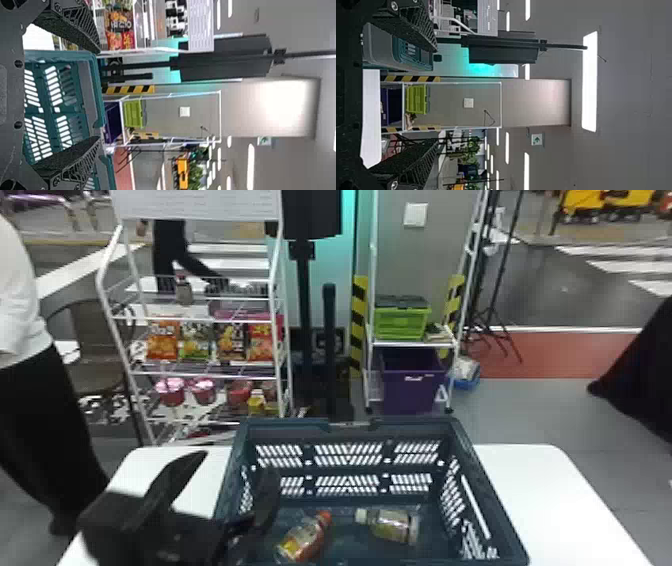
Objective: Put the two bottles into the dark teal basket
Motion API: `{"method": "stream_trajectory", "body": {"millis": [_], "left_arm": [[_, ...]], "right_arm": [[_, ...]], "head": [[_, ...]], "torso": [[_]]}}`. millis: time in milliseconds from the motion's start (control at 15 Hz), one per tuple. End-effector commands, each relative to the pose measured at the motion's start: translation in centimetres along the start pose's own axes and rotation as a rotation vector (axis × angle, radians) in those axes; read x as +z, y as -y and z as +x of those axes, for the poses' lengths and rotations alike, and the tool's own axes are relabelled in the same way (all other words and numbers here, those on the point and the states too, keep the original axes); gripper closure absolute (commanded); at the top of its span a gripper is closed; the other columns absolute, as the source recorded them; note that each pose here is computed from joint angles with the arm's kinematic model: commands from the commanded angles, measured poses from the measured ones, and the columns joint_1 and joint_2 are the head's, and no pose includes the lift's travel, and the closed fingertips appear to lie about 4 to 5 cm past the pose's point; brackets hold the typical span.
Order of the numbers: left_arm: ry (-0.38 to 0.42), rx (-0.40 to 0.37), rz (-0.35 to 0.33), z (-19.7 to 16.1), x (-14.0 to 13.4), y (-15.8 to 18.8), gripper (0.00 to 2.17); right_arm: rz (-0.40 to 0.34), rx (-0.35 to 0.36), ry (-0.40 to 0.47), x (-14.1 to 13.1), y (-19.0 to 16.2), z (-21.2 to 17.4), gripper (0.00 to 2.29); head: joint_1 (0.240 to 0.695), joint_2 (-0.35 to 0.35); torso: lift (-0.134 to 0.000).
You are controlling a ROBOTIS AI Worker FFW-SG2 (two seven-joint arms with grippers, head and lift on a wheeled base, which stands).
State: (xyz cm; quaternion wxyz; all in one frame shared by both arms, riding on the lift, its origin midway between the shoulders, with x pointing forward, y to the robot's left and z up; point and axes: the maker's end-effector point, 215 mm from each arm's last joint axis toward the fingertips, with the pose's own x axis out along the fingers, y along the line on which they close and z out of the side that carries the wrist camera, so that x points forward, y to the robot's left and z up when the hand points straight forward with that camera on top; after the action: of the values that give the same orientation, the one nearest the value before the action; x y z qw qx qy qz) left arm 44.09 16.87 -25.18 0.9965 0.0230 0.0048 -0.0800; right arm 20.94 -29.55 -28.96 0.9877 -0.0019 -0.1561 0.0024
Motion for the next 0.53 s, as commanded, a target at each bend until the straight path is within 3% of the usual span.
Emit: {"method": "stream_trajectory", "body": {"millis": [0, 200, 467], "left_arm": [[0.04, 0.082, -0.028, -3.7, -1.4, -1.9, 0.12], [0.156, 0.175, -0.059, -8.8, -0.9, -3.9, 0.12], [0.177, 0.244, -0.094, -13.8, -2.6, -4.6, 0.12]], "right_arm": [[0.008, 0.024, -0.027, -0.7, -0.8, 1.0, 0.08], [0.033, 0.058, -0.115, -2.6, -2.4, 2.4, 0.08], [0.07, 0.106, -0.214, -4.1, -5.3, 3.2, 0.08]], "head": [[0.499, 0.0], [0.499, 0.0], [0.499, 0.0]], "torso": [[0.0], [0.0], [0.0]]}}
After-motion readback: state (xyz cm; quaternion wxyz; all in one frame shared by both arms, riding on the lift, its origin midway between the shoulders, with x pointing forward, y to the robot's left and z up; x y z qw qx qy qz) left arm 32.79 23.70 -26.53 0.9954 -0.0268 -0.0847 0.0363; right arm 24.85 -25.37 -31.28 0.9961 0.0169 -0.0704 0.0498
